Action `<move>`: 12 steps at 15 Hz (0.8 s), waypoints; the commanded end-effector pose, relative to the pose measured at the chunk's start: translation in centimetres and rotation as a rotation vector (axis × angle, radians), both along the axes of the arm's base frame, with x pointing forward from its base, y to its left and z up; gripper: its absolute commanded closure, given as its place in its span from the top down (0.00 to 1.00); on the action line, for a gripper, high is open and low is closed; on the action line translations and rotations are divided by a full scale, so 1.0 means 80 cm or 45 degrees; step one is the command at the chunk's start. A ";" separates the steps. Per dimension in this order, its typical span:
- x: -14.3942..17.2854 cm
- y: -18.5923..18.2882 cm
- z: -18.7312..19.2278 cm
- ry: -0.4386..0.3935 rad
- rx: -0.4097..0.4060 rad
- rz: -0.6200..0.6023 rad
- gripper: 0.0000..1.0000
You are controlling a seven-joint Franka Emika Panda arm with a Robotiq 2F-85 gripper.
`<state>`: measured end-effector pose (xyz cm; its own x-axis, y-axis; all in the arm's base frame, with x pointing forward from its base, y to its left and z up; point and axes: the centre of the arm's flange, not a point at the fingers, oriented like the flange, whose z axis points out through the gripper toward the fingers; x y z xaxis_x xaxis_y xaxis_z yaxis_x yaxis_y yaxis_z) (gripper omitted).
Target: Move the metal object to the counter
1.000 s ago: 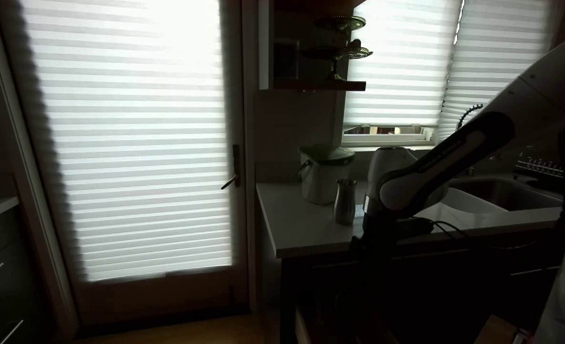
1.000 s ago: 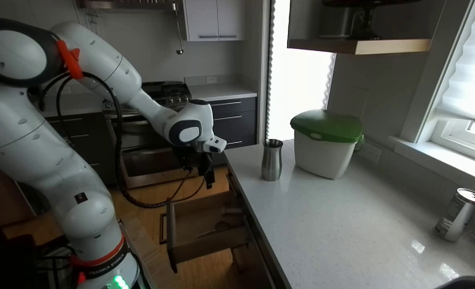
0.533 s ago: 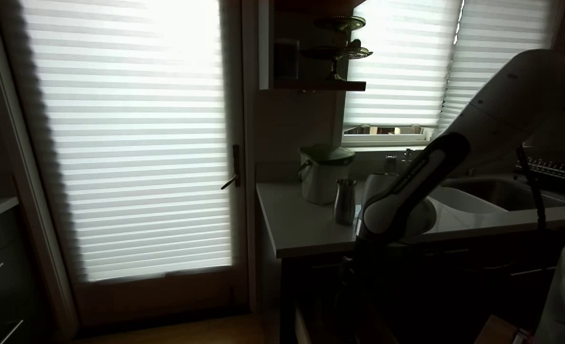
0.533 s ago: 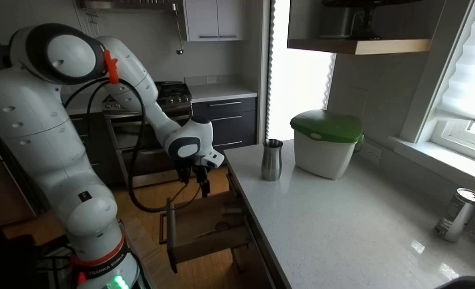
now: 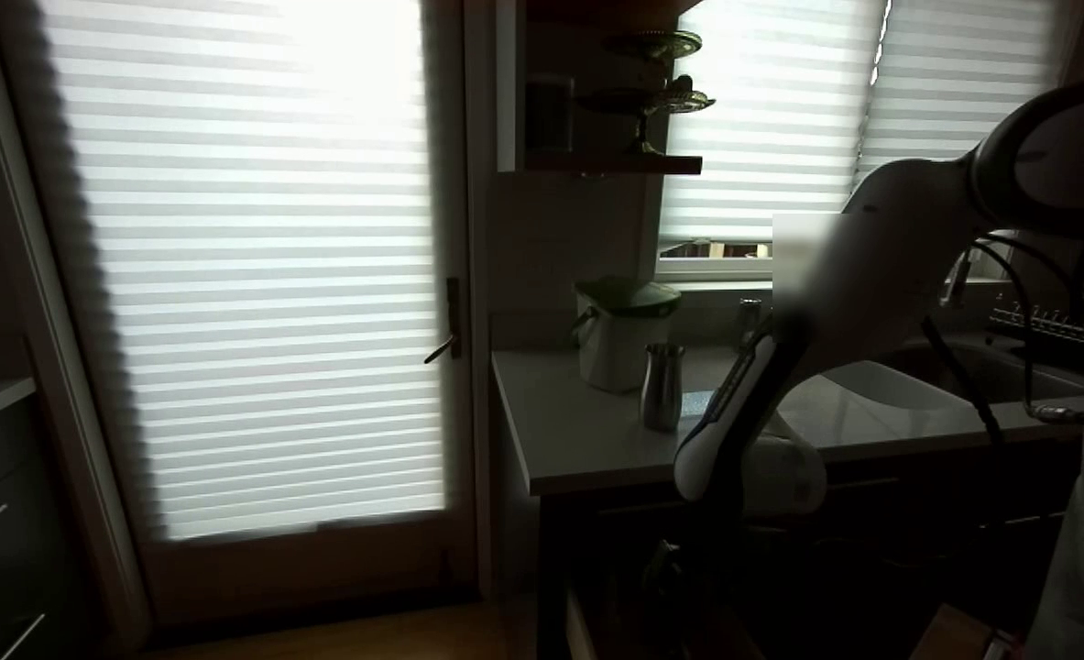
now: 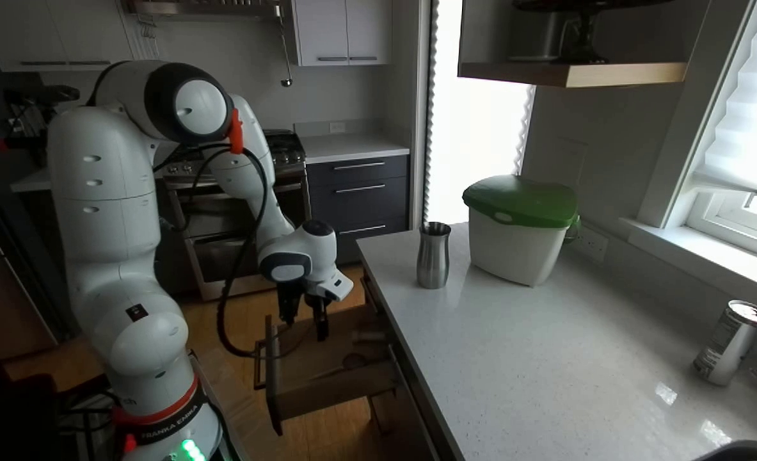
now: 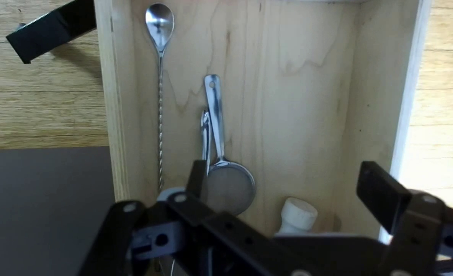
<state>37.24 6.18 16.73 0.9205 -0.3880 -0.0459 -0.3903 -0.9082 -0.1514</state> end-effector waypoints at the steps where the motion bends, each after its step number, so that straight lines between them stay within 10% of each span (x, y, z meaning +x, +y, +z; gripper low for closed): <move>1: -0.019 0.002 -0.056 -0.027 -0.005 -0.015 1.00; 12: -0.011 0.010 -0.039 -0.061 -0.046 -0.007 1.00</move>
<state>36.34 6.99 13.61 0.9193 -0.3934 0.0123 -0.3882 -0.9114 -0.1370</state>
